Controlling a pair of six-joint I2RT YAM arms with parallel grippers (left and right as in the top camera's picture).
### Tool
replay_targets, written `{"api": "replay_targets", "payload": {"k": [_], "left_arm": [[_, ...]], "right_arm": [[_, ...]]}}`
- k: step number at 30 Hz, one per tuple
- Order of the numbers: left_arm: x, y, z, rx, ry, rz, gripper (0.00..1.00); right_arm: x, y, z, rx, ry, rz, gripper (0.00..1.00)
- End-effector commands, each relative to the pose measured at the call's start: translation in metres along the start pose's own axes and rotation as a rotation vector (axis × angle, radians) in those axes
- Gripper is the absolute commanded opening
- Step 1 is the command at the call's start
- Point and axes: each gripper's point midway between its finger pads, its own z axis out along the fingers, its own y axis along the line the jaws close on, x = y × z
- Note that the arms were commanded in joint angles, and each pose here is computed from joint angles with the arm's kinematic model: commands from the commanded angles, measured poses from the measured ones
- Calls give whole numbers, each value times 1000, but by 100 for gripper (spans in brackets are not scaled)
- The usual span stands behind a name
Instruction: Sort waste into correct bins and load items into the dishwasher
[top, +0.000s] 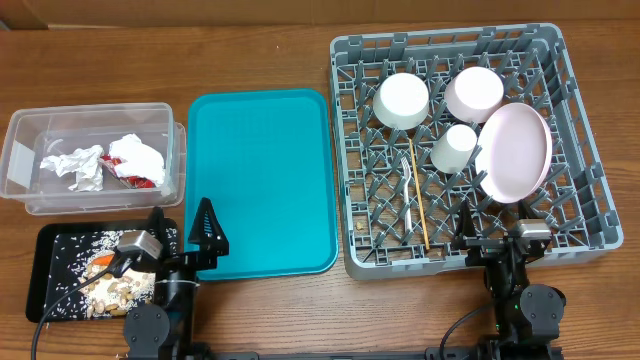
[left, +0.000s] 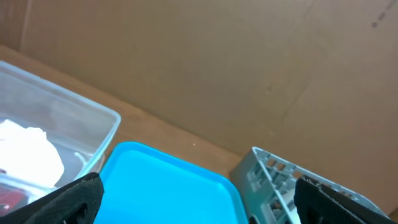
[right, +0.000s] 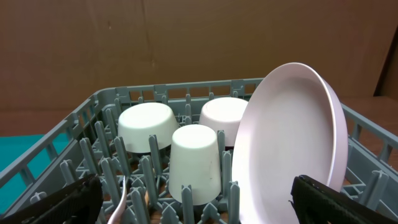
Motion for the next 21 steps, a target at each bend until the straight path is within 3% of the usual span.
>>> {"api": "replay_targets", "payload": {"k": [1, 13, 21], "left_arm": [[6, 14, 1, -59, -17, 7, 100], [26, 24, 4, -60, 10, 207, 100], [46, 20, 3, -4, 104, 476, 100]], "right_arm": [[1, -2, 0, 10, -7, -4, 100], [1, -2, 0, 10, -7, -4, 100], [1, -2, 0, 10, -7, -4, 100]]}}
